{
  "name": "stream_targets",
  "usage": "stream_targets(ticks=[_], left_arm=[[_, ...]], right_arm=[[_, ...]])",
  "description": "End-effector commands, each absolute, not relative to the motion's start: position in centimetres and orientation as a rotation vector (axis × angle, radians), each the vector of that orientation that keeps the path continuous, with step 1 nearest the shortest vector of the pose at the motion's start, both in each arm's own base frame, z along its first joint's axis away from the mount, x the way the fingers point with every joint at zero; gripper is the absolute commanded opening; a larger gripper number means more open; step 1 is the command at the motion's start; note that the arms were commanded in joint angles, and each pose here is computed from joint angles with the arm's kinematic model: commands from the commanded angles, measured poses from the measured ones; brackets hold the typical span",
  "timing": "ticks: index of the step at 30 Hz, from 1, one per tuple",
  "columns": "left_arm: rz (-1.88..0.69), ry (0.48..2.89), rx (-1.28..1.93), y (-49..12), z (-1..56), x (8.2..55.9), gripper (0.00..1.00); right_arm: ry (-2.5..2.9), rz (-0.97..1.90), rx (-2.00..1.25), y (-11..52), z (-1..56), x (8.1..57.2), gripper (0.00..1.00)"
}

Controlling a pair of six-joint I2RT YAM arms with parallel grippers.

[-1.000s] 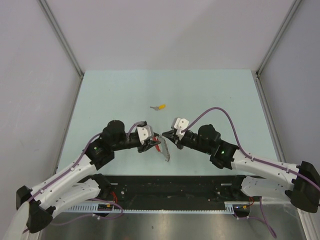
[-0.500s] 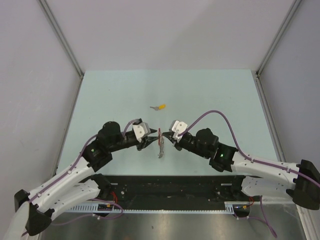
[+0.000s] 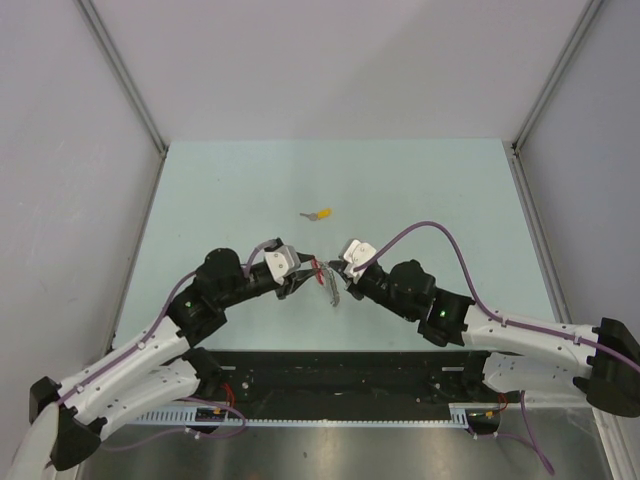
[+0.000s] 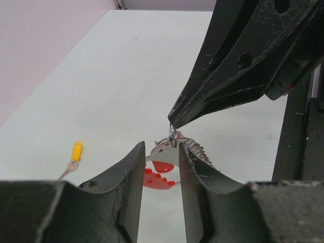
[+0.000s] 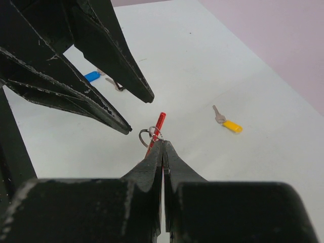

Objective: Put the keys on the keyring

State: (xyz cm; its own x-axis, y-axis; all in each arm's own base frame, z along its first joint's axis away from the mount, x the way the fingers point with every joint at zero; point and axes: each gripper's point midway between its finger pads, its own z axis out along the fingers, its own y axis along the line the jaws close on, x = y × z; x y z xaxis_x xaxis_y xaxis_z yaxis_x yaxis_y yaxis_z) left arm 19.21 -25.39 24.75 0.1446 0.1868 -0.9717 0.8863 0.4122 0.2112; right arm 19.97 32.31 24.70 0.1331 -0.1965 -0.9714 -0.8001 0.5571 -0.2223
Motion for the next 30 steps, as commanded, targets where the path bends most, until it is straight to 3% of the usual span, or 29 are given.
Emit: stream_targets(ticks=[1,30], left_arm=[[-0.665,1.325,1.024,-26.1,25.9,19.7,0.37],[-0.592,1.42,0.958,-27.2,24.2,20.4,0.22]], right_arm=[[1.351,0.554,-0.818,32.3,28.5,20.5,0.0],[1.367,0.518,-0.792,32.5,28.2,20.5,0.0]])
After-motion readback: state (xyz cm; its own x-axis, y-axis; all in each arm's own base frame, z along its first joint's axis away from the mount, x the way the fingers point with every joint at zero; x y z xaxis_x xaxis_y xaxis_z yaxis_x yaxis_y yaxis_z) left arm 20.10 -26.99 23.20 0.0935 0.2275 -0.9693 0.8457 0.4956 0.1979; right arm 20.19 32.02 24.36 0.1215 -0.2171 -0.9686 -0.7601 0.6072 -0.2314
